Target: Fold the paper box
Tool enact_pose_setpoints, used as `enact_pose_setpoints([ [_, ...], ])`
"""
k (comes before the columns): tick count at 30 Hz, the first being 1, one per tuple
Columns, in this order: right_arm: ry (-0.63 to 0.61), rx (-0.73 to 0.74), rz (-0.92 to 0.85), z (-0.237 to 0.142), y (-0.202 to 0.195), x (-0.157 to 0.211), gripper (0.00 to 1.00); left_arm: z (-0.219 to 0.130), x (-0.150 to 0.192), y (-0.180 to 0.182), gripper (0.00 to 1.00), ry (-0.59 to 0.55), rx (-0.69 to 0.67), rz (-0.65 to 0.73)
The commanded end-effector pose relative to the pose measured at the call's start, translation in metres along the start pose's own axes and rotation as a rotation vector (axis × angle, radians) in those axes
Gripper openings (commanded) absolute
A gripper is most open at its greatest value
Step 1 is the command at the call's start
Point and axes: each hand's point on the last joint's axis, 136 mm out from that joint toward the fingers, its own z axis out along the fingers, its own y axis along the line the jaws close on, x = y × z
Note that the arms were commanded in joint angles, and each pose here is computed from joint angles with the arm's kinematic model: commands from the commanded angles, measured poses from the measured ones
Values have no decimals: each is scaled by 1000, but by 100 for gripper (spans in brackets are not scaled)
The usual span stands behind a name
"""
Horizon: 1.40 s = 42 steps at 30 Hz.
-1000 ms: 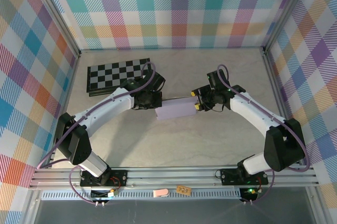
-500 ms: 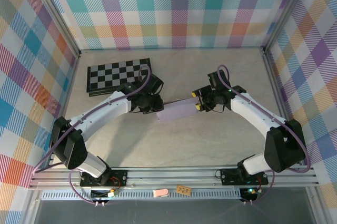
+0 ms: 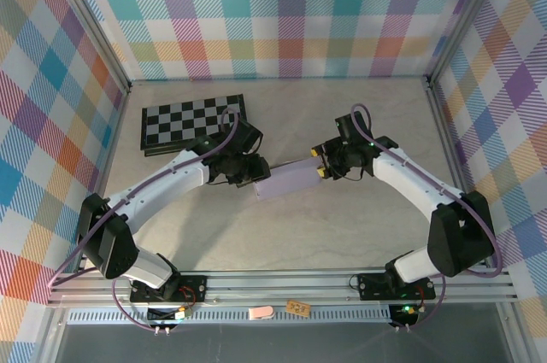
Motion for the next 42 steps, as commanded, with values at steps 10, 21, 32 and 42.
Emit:
enact_pose_setpoints([
  [10, -42, 141, 37, 7, -28, -8, 44, -36, -1, -4, 43, -18, 21, -8],
  [21, -41, 140, 36, 7, -27, -8, 43, -31, -42, 20, 51, -101, 179, -612],
  [32, -38, 140, 33, 8, -28, -7, 42, 14, -31, 30, 59, -21, 204, -935],
  [42, -39, 139, 31, 8, -27, -7, 42, 32, -22, 21, 46, 39, 230, -930],
])
